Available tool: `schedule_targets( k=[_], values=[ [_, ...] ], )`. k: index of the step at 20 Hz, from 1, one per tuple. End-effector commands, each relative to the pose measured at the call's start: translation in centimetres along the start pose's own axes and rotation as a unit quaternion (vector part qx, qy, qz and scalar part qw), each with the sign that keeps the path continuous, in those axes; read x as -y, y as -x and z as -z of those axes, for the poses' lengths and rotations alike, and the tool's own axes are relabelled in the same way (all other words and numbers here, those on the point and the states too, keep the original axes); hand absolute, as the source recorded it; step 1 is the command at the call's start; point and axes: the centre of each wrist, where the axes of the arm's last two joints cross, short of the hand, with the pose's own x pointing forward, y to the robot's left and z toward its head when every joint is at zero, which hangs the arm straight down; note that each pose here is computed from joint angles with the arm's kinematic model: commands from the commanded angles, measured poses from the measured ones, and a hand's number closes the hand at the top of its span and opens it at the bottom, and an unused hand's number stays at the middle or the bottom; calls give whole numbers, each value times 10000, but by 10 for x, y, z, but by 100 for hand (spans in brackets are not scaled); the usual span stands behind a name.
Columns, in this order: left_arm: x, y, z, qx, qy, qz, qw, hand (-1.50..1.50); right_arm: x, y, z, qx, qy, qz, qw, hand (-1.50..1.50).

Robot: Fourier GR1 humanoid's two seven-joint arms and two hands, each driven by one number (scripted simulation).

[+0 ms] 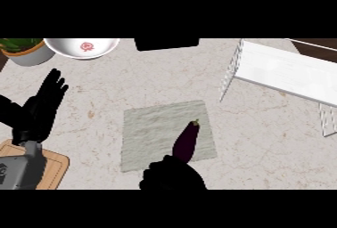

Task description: Pick the cupcake from the placemat and place it in the tiered shelf

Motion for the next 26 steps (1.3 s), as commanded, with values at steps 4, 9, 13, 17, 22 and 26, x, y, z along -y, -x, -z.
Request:
schedule_targets(
  k=[4,9,13,17,22,26],
  values=[
    [-16,7,-7,-88,-213,-1,9997,0,59,-20,-81,739,1336,676,9860,150],
    [-12,-1,-9,116,-128,9,9998,0,104,-29,-143,581,1808,729,9791,150],
    [-13,5,-14,113,-67,-19,9999,0,136,-46,-187,356,2294,426,9717,150],
    [-7,-4,-7,196,31,-49,9998,0,160,-26,-203,-144,2526,327,9669,150],
    [1,-2,-3,113,234,-91,9996,0,205,-5,-232,-696,2957,284,9523,150],
    [1,-15,-3,200,220,-31,9996,0,247,33,-268,-1008,3053,501,9456,150]
  ],
)
